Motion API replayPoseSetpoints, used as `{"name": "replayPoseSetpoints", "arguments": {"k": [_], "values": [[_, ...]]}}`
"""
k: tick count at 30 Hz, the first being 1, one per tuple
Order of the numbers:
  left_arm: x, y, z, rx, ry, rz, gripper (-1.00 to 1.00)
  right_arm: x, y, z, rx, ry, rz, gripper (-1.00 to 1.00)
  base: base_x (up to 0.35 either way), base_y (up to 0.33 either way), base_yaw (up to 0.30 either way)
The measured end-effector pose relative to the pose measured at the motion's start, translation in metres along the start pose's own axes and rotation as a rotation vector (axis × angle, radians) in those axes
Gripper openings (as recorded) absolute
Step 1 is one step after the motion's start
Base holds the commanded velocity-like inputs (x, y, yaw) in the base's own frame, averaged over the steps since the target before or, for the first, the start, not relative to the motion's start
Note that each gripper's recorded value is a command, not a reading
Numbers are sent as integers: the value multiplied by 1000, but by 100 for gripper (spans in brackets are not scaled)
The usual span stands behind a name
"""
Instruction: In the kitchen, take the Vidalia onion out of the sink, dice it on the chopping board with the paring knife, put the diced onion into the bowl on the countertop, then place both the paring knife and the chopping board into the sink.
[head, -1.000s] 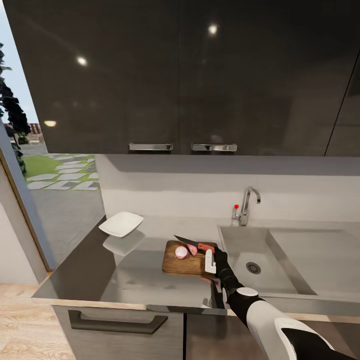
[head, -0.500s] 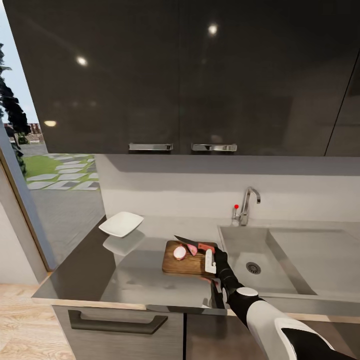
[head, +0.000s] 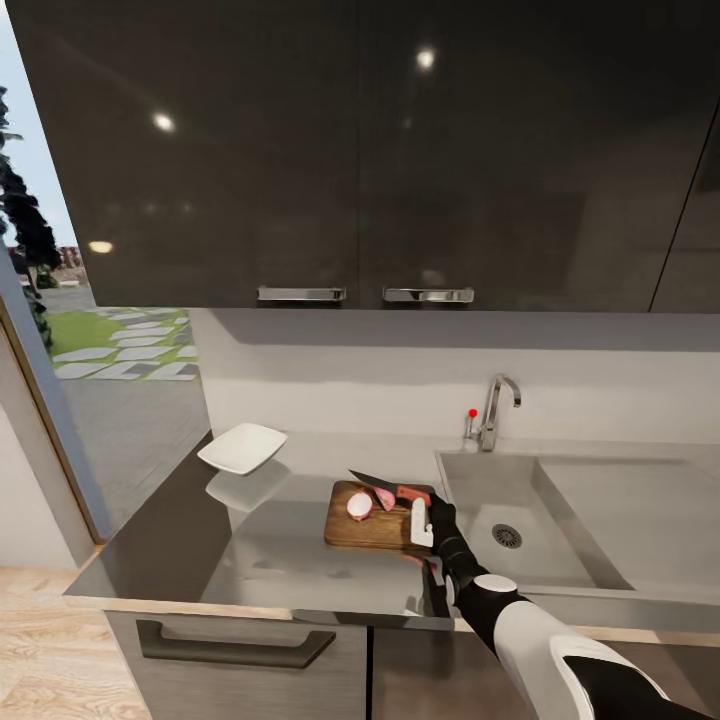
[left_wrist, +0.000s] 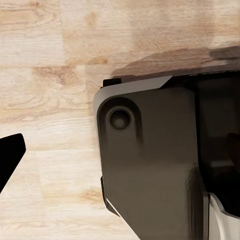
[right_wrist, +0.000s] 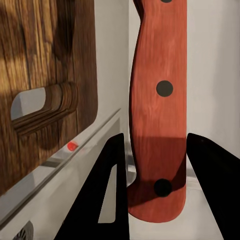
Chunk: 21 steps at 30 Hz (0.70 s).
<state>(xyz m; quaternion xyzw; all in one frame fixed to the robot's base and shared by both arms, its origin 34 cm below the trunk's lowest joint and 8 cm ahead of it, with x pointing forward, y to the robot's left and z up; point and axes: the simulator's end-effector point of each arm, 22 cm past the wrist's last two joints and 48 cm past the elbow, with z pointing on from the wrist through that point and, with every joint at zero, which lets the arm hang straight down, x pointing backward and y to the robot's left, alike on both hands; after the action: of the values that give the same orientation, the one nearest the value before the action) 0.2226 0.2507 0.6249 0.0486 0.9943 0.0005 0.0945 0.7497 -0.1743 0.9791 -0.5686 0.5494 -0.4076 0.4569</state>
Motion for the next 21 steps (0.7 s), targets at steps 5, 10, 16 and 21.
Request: {"name": "replayPoseSetpoints", "arguments": {"k": [5, 10, 16, 21], "values": [[0, 0, 0, 0, 0, 0, 100, 2, 0, 0, 1, 3, 1, -100, 0, 0, 0], [0, 0, 0, 0, 0, 0, 100, 2, 0, 0, 1, 3, 1, -100, 0, 0, 0], [0, 0, 0, 0, 0, 0, 100, 2, -1, 0, 1, 3, 0, -100, 0, 0, 0], [0, 0, 0, 0, 0, 0, 100, 2, -1, 0, 1, 3, 0, -100, 0, 0, 0]]}}
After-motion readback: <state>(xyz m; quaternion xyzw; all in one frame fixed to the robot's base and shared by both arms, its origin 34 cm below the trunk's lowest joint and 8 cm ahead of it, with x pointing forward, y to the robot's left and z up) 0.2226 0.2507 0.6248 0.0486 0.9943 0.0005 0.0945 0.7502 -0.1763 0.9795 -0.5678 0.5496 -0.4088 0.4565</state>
